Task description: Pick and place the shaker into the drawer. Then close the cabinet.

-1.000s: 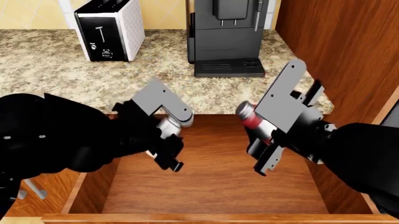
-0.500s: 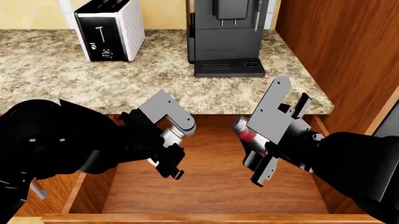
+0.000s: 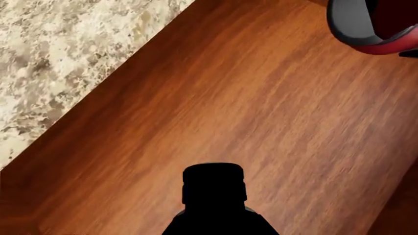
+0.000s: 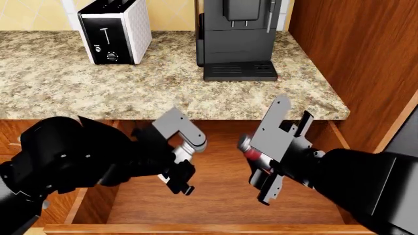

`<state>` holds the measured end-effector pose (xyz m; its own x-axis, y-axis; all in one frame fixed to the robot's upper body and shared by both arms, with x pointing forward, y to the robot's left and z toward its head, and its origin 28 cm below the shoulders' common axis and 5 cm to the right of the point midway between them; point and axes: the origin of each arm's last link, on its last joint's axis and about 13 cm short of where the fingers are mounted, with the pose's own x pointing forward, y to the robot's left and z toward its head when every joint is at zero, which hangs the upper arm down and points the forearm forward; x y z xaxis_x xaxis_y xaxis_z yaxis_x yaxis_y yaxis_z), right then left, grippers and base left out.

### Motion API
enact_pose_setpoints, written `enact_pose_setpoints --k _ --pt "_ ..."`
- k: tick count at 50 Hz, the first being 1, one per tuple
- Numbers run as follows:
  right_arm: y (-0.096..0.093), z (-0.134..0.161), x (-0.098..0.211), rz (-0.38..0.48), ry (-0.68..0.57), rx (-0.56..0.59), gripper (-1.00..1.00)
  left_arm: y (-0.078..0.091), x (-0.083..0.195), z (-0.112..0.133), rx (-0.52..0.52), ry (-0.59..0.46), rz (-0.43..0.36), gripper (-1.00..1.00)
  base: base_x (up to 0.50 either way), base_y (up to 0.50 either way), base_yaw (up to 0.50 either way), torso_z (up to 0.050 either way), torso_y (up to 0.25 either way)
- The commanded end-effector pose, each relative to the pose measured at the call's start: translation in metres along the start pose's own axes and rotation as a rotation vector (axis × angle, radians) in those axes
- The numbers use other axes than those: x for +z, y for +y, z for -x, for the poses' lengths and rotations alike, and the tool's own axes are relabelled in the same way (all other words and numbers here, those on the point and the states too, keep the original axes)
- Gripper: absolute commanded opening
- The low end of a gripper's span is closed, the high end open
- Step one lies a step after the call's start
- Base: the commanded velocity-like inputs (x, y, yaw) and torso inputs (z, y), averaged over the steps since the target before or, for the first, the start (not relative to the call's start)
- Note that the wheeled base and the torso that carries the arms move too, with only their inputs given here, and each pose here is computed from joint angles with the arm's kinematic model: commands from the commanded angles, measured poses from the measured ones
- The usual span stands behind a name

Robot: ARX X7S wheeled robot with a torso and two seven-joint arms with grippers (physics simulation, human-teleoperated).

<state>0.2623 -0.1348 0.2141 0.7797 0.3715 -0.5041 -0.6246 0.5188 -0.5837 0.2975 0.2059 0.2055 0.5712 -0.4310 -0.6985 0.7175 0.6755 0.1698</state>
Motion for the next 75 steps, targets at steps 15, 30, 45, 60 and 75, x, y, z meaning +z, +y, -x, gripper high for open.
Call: enact_pose_setpoints --k 15,30,45,60,75 --pt "0.011 -0.024 -0.01 0.0 0.022 0.024 -1.0 0.004 -0.012 -0.02 -0.017 0.039 0.019 -1.0 0.0 0.0 0.0 0.0 0.0" --pt "0.014 -0.043 -0.018 -0.049 0.036 0.023 -1.0 0.01 -0.019 -0.036 -0.036 0.023 0.071 -1.0 0.0 0.0 0.0 0.001 0.001" --pt "0.018 -0.062 -0.024 -0.063 0.051 0.036 -1.0 0.013 -0.029 -0.044 -0.032 0.049 0.095 -1.0 0.0 0.0 0.0 0.0 0.0" --pt "0.029 -0.079 -0.036 -0.074 0.075 0.053 -1.0 0.013 -0.038 -0.055 -0.037 0.072 0.111 -1.0 0.0 0.0 0.0 0.0 0.0" --pt "0.036 -0.088 -0.045 -0.085 0.095 0.063 -1.0 0.012 -0.046 -0.065 -0.042 0.091 0.117 -1.0 0.0 0.0 0.0 0.0 0.001"
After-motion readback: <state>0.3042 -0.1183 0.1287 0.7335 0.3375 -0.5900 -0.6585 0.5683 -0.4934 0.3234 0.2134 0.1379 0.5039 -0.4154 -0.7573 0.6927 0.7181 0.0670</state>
